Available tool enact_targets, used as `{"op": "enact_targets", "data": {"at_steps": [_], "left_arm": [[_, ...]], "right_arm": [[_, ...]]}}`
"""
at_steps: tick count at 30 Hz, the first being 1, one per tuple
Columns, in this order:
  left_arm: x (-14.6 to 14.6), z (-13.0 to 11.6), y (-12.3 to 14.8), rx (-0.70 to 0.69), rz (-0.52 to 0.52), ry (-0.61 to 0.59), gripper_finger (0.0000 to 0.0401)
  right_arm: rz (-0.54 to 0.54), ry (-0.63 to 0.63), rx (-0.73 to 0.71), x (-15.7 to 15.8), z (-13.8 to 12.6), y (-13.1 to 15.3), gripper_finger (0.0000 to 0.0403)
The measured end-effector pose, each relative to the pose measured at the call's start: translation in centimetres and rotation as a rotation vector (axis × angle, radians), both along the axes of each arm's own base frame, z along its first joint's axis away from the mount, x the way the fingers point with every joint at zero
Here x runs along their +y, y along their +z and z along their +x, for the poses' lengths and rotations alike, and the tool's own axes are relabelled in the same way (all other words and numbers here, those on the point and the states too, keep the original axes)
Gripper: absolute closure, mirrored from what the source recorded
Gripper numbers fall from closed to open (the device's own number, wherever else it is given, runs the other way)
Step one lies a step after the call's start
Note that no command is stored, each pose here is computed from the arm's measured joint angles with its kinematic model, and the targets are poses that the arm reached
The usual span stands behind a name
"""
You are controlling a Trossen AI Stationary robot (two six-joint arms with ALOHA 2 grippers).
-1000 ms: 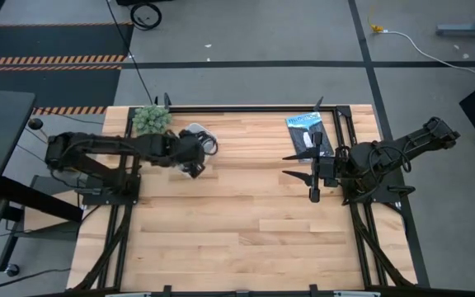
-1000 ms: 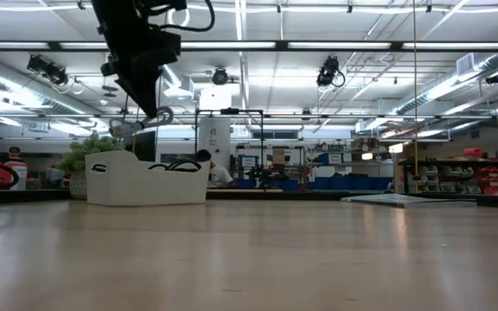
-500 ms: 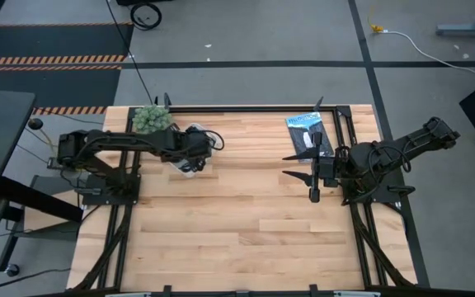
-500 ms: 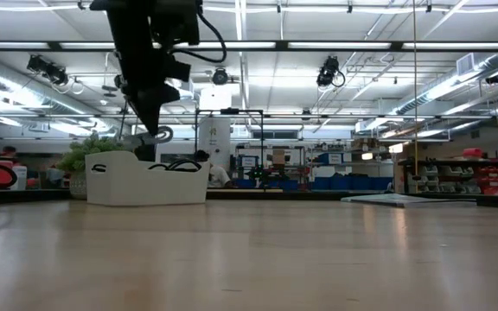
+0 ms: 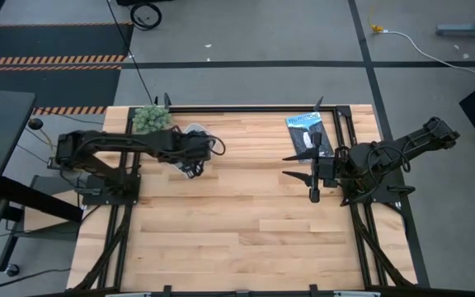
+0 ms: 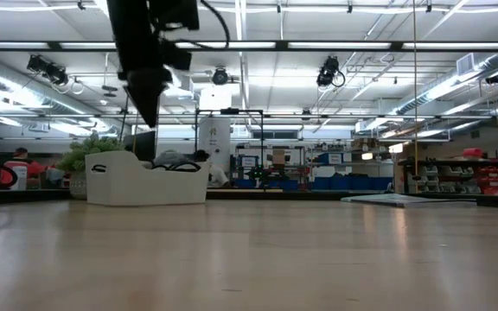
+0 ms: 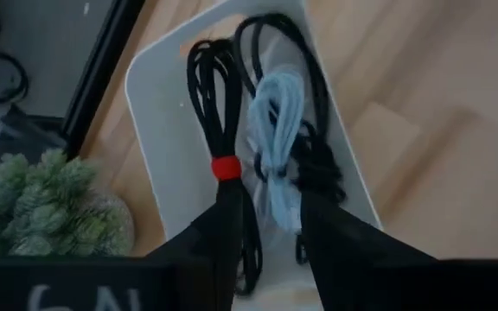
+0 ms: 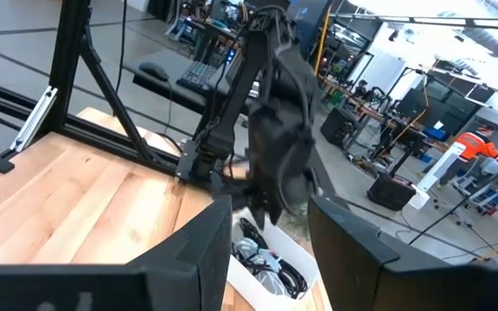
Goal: Pick and place USB-C Cables
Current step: Return to Home Position
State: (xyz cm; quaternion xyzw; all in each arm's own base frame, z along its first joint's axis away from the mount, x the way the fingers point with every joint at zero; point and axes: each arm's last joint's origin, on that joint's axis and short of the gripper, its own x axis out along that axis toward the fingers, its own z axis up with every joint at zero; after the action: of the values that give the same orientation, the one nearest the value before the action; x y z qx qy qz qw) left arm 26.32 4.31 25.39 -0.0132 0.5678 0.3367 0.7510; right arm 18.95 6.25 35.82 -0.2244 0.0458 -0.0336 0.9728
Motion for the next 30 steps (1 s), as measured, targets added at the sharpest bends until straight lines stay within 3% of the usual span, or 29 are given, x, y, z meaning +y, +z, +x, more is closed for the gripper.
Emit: {"op": "enact_targets", "data": {"at_steps": [7,12,16,20,30], "left_arm": [[-3.0,-2.3,3.7,-0.093,0.003,-0.087,0.0286],[-5.3,-4.5,4.9,-0.162,0.063,-0.109,0.0296],[-6.6,-6.8,3.7,-0.192,0.114,-0.119,0.0302],[-7.0,-9.1,2.0,-0.241,0.098,-0.078,0.0311],[-6.9,-12.1,-0.6,-0.637,-0.025,-0.045,0.0355]], "right_arm": [[0.001,0.000,0.007,0.0,0.0,-0.1,0.0244],[0.004,-0.001,0.010,0.0,0.0,-0.1,0.0244],[0.015,-0.002,0.009,0.0,0.0,-0.1,0.0244],[0.018,-0.003,0.008,0.0,0.0,-0.1,0.0244],[0.016,-0.018,0.005,-0.3,0.2,-0.1,0.0244]]}}
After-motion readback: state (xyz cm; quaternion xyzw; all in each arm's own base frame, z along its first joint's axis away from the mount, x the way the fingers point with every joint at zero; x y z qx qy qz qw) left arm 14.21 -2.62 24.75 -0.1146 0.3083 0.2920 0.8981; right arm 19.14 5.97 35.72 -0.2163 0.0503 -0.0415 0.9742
